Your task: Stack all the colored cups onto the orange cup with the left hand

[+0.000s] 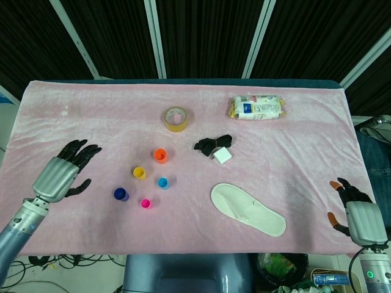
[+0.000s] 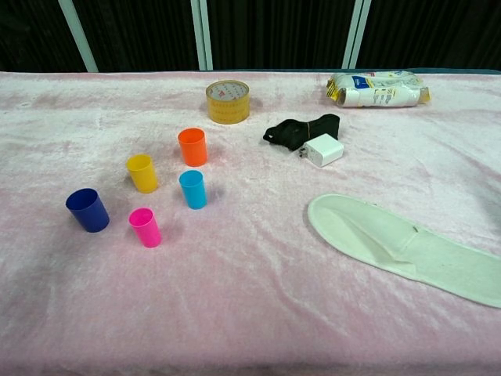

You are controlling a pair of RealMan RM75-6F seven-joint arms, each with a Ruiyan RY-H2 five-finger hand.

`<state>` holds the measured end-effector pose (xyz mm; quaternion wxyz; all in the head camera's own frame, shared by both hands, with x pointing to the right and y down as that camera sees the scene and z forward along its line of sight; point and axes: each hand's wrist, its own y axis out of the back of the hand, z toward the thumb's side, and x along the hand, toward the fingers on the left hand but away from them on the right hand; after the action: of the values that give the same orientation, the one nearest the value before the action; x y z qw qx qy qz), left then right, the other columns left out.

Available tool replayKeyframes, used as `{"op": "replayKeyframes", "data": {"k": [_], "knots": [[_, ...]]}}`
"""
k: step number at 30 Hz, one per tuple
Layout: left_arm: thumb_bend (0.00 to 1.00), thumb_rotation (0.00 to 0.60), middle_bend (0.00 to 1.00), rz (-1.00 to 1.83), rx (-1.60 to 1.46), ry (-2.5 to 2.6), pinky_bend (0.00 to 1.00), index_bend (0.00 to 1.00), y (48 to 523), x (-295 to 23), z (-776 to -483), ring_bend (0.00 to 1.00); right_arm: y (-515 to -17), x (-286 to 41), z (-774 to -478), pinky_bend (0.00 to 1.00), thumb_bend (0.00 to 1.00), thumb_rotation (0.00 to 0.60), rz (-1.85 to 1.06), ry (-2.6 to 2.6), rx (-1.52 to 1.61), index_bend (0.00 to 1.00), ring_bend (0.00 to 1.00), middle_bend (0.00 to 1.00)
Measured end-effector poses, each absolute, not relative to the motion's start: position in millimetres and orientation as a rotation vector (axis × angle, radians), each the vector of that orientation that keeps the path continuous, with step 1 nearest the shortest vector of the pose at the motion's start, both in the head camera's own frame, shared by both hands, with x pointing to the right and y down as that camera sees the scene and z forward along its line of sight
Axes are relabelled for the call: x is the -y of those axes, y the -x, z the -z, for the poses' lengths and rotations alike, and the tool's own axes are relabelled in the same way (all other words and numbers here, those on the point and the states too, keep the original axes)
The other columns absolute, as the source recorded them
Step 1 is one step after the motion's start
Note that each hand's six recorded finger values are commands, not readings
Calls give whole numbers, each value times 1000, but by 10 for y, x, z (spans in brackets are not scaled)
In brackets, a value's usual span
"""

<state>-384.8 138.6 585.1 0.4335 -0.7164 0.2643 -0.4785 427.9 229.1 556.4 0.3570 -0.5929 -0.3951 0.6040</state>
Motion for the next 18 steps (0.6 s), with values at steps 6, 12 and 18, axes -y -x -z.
{"op": "replayKeyframes", "data": {"k": [6, 12, 18], "knots": [[337, 600, 168, 1294, -590, 1818, 78, 135, 4077, -1540, -6098, 0, -4265, -2300, -5555, 280, 236, 600, -1553, 1527, 1015, 198, 192, 103], [337, 600, 198, 1320, -527, 1852, 78, 146, 4030, -1592, -6339, 0, -4287, -2292, -5558, 280, 236, 600, -1559, 1525, 1019, 197, 192, 103], [324, 600, 228, 1308, -471, 1900, 78, 150, 3875, -1639, -6494, 0, -4288, -2292, -5568, 280, 236, 600, -1562, 1531, 1014, 197, 192, 103]]}}
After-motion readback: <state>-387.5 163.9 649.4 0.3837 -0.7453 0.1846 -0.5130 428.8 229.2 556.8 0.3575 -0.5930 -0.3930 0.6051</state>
